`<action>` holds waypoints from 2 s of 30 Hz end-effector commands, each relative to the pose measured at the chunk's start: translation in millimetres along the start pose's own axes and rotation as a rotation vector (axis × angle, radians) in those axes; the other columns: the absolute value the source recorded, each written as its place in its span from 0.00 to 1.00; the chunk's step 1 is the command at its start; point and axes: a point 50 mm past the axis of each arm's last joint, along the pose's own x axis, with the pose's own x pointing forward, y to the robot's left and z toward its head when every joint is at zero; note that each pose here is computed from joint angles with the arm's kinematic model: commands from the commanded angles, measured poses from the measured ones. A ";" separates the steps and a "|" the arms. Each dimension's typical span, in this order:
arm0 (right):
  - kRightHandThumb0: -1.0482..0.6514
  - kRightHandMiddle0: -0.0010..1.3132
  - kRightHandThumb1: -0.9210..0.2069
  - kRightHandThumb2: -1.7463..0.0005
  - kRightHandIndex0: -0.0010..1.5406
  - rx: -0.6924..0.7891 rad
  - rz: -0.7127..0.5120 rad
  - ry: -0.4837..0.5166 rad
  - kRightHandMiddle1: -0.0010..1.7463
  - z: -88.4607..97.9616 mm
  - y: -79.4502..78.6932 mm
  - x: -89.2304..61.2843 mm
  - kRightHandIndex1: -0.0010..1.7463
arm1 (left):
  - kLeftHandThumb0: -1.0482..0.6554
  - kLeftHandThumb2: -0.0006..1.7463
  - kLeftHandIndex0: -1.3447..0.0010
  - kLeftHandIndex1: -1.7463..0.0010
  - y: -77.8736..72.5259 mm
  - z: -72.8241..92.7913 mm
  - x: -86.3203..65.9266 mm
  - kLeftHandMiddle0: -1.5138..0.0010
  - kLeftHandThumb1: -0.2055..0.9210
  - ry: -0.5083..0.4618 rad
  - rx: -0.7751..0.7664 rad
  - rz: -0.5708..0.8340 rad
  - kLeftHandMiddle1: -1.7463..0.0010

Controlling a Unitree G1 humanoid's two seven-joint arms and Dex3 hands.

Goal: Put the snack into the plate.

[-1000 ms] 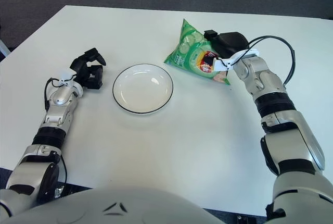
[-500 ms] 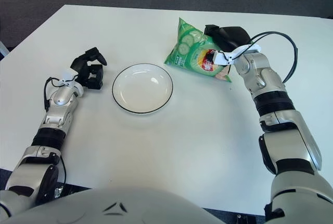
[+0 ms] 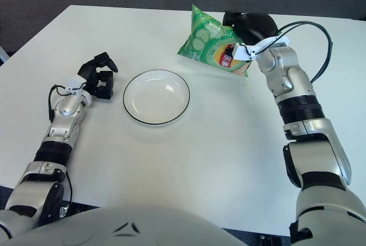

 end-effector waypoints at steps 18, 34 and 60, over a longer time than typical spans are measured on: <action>0.62 0.51 0.85 0.01 0.55 0.095 -0.189 -0.187 1.00 37.5 -33.9 20.2 1.00 | 0.32 0.81 0.50 0.00 -10.6 -28.8 -18.6 0.19 0.39 0.122 -0.048 0.001 0.00; 0.62 0.52 0.88 0.00 0.60 0.059 -0.164 -0.334 1.00 75.7 -44.2 9.9 0.97 | 0.31 0.82 0.49 0.00 -10.2 -30.0 -17.2 0.18 0.38 0.105 -0.054 0.007 0.00; 0.62 0.52 0.87 0.00 0.57 0.242 0.054 -0.472 1.00 116.9 -37.0 -7.0 0.99 | 0.31 0.82 0.48 0.00 -12.8 -30.2 -15.2 0.18 0.37 0.100 -0.049 0.006 0.00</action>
